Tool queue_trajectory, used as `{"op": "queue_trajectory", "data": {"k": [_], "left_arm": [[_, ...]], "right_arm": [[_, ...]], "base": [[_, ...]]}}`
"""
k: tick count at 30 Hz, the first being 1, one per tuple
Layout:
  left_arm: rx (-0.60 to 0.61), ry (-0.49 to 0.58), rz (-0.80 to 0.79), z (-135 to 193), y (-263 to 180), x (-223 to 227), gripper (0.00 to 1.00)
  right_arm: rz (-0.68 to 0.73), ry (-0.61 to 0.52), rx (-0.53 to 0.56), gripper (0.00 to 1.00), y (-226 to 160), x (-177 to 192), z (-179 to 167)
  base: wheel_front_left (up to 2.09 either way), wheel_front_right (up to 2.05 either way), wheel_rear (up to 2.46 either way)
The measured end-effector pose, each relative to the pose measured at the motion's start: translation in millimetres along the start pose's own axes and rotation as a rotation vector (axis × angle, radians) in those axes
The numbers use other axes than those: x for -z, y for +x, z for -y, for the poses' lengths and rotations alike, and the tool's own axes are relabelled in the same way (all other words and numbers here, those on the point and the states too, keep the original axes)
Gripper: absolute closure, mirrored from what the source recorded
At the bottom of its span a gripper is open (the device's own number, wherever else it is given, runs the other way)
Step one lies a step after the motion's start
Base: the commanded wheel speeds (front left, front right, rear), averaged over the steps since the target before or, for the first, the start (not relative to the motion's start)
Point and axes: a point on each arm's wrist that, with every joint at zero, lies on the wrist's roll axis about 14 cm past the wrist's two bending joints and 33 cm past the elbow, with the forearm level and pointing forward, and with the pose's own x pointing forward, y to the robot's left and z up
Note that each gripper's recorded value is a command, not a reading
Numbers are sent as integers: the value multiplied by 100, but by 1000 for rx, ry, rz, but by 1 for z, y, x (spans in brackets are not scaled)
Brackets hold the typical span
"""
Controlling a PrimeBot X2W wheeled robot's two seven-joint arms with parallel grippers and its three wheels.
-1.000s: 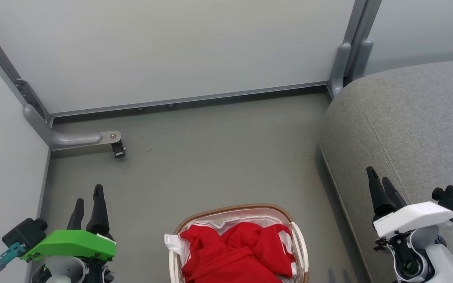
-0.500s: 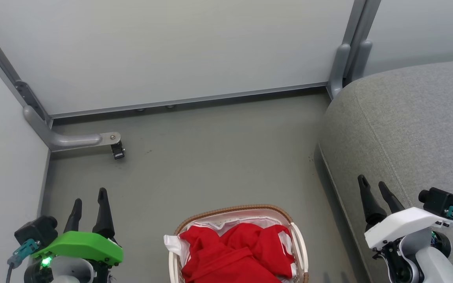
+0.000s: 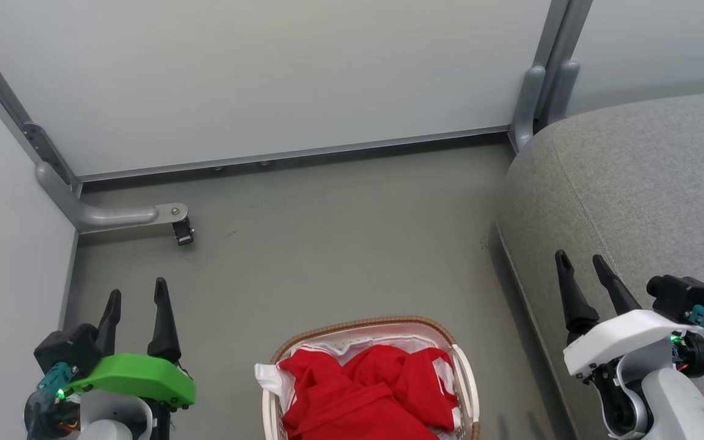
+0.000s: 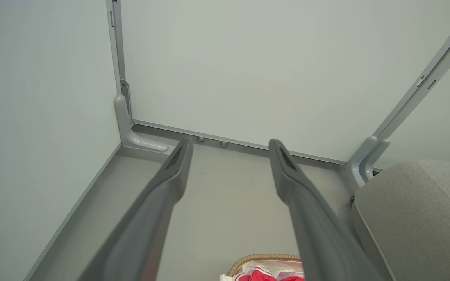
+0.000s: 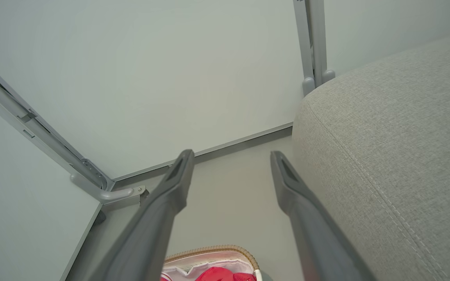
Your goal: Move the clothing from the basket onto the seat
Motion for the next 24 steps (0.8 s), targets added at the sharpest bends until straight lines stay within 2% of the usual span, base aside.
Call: {"op": "queue_trajectory", "data": {"k": [16,24], "left_arm": [[18,131,18,0,-3,2,0],[65,171,-61,9,-5,33,0]], "right_arm": [[-52,-152,-6,0,-4,19,4],[-66,-209,-24,0,3,26,3]], "base": [[0,0,0],[0,0,0]]}}
